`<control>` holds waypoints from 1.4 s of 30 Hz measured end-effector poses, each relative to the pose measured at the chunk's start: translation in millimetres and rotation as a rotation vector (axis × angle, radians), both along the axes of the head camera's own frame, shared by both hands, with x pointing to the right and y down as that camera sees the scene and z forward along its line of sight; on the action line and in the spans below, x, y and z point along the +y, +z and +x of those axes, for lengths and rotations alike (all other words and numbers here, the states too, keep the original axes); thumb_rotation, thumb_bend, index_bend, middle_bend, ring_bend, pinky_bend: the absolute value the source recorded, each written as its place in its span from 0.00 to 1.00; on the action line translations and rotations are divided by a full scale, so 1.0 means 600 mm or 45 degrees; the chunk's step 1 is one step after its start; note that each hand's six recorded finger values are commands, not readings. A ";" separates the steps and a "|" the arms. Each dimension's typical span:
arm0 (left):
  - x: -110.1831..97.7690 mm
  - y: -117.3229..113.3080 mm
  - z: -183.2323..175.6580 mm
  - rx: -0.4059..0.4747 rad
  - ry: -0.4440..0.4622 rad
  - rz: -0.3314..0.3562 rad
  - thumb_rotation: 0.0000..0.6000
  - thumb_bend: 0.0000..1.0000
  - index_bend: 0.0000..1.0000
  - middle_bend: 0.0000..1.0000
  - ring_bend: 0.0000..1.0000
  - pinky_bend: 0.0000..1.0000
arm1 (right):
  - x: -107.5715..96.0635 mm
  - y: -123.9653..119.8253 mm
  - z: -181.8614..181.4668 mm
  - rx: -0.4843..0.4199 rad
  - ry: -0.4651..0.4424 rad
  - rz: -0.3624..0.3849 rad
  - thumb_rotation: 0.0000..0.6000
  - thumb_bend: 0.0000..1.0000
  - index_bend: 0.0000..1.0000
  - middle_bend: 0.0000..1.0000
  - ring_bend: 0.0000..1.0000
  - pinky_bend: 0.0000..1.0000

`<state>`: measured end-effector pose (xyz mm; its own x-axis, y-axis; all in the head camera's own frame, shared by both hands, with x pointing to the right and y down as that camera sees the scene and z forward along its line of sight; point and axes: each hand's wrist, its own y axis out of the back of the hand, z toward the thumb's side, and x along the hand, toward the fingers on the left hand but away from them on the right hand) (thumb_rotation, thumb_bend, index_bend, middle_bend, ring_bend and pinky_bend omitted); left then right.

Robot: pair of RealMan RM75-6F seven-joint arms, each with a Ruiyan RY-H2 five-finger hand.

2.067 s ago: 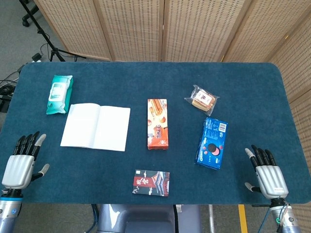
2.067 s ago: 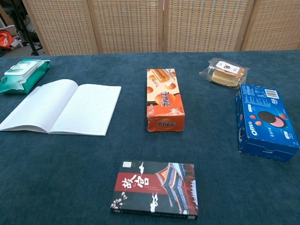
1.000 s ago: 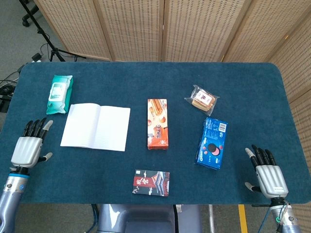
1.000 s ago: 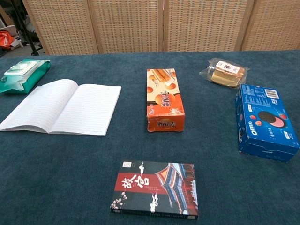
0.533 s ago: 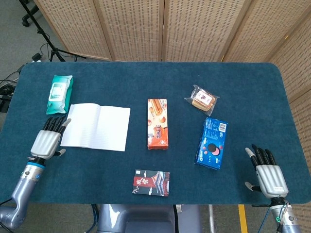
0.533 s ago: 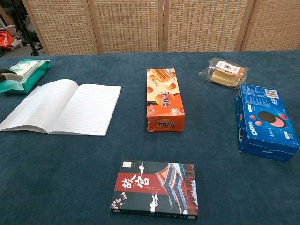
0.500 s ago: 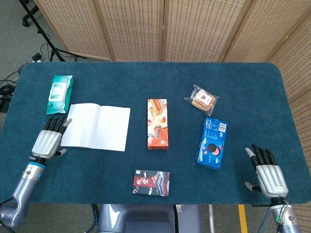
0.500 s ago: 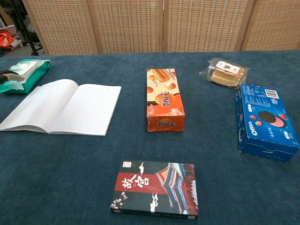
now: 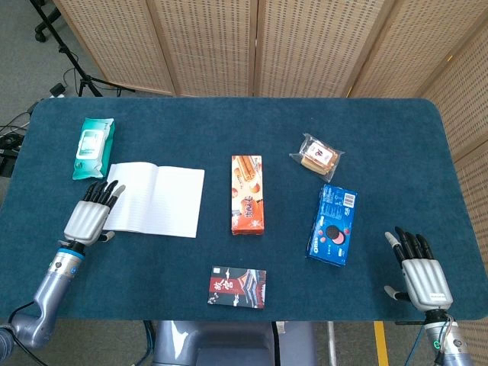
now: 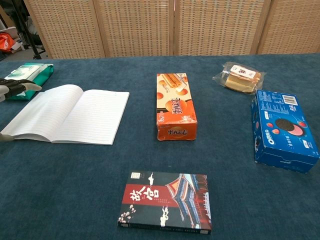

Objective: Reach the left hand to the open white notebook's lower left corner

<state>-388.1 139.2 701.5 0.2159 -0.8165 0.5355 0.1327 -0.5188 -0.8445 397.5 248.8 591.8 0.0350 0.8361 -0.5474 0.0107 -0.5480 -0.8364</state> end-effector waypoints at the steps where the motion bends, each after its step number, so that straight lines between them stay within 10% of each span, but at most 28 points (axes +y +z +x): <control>1: -0.001 0.002 0.002 0.000 0.002 -0.001 1.00 0.12 0.00 0.00 0.00 0.00 | 0.000 0.000 0.000 0.001 0.001 0.000 1.00 0.05 0.00 0.00 0.00 0.00; 42: 0.004 0.034 0.008 -0.059 0.021 0.015 1.00 0.21 0.00 0.00 0.00 0.00 | 0.001 0.003 -0.001 0.005 -0.004 -0.004 1.00 0.05 0.00 0.00 0.00 0.00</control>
<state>-383.3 141.3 722.0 0.2046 -0.8194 0.5355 0.1804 -0.5062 -0.8434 396.7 249.5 593.3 0.0355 0.8343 -0.5502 0.0060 -0.5507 -0.8347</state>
